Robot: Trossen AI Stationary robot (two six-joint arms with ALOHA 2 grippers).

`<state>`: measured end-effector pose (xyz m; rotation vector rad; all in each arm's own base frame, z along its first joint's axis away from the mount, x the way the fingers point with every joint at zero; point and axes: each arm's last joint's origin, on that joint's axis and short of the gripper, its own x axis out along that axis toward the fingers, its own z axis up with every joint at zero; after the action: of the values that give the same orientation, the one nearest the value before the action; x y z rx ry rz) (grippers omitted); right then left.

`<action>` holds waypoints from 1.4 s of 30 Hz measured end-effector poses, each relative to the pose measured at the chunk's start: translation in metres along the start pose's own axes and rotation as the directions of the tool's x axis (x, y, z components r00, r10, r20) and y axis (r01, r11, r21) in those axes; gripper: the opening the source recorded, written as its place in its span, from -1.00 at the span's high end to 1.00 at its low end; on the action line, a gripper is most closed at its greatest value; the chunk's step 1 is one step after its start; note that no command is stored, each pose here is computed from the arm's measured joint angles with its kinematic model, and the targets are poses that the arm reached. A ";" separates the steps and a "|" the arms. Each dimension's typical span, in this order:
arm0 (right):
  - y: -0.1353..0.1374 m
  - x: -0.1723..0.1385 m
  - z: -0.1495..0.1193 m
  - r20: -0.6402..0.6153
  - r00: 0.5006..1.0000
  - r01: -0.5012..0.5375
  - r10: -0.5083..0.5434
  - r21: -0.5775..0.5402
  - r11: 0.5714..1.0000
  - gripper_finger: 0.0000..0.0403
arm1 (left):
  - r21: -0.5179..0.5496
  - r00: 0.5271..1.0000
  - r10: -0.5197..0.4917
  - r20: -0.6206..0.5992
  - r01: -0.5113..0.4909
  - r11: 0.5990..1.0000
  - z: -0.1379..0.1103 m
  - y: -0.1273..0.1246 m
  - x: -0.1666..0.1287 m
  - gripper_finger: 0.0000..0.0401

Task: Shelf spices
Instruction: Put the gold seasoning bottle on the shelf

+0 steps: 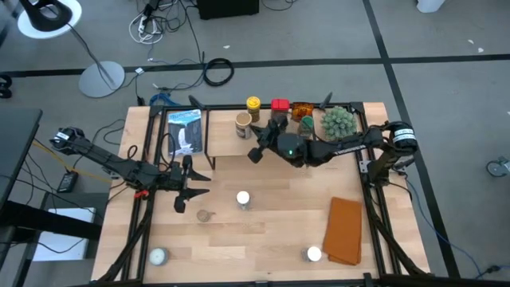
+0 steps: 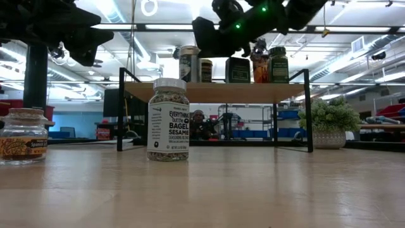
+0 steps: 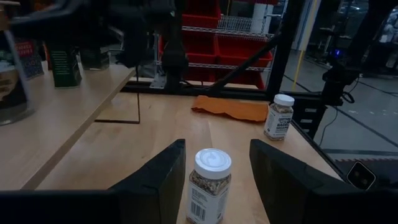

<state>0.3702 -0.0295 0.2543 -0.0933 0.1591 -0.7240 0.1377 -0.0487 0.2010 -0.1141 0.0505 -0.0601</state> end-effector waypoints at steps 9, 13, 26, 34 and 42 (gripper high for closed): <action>0.000 0.005 0.017 0.003 1.000 -0.030 0.030 -0.037 0.999 1.00 | -0.006 1.000 0.000 0.001 0.000 1.000 0.000 0.000 0.000 0.08; 0.012 -0.003 0.029 0.011 0.998 -0.067 0.068 -0.083 0.994 1.00 | -0.022 1.000 -0.002 0.009 0.002 1.000 0.001 0.000 0.000 0.08; 0.031 -0.106 0.043 -0.099 0.988 -0.129 0.122 -0.071 0.989 1.00 | -0.048 0.992 0.034 0.125 -0.028 0.998 0.027 -0.003 0.002 0.09; 0.039 -0.196 -0.005 -0.048 0.995 -0.089 0.093 0.086 0.992 1.00 | 0.130 0.979 0.202 0.014 -0.202 0.971 0.094 0.006 0.017 0.16; 0.055 -0.226 -0.029 -0.029 0.991 -0.123 0.127 0.115 0.986 1.00 | 0.248 0.958 0.234 -0.164 -0.190 0.950 0.166 0.032 0.060 0.23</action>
<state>0.2339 0.1607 0.2431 0.0377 0.1566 -0.6083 0.2080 -0.0023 0.3594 0.1301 0.2481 0.1399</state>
